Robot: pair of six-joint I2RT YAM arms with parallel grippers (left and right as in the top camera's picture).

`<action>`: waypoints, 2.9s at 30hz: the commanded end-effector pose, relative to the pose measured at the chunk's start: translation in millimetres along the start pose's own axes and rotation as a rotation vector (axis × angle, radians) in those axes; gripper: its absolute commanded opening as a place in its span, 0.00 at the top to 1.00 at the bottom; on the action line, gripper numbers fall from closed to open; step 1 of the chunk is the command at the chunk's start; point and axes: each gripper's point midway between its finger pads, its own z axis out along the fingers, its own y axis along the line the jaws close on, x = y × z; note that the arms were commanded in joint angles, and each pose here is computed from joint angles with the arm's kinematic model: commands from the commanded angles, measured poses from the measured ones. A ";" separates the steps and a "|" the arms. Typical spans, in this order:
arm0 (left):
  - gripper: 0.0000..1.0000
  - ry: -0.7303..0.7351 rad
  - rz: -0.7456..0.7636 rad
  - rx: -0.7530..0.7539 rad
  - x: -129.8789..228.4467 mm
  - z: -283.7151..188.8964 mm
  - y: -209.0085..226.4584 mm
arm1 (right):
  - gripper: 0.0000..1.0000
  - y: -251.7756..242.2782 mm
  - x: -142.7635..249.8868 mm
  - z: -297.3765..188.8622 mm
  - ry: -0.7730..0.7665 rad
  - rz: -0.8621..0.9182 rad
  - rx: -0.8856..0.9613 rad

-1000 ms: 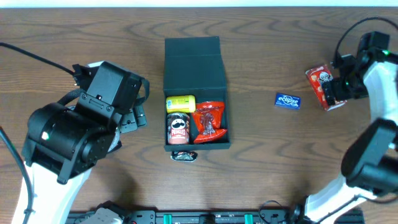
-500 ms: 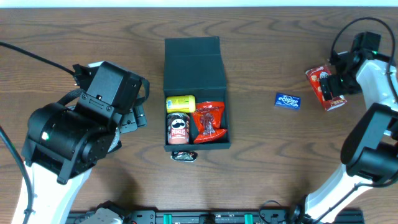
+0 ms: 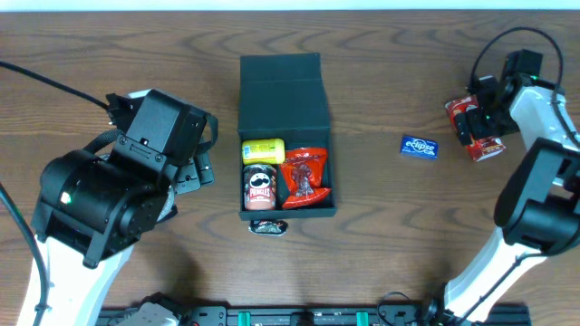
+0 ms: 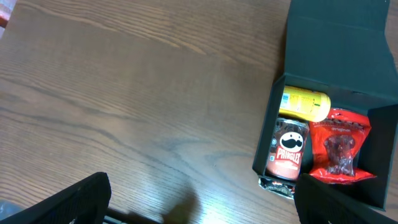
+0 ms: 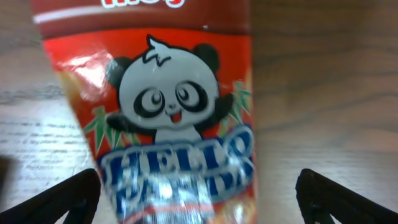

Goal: Pack container
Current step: 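Grasp the red Hello Panda box with the right gripper and lift, then carry the Hello Panda box into the box beside the HACKS bag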

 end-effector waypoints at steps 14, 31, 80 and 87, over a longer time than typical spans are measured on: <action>0.05 0.006 -0.015 0.018 0.3 0.0 -2.9 | 0.01 12.2 -15.5 1.7 -0.060 -0.018 -0.070; 0.05 0.007 -0.015 0.023 0.4 0.0 -3.9 | 0.28 12.1 -13.9 1.9 -0.054 -0.017 -0.071; 0.05 0.029 -0.008 0.040 4.5 -0.2 -6.5 | 0.99 34.0 -43.7 -238.9 -0.507 0.344 -0.023; 0.05 0.044 0.000 0.028 8.8 -0.8 -2.8 | 0.99 140.4 -6.3 -281.2 -0.392 0.512 -0.350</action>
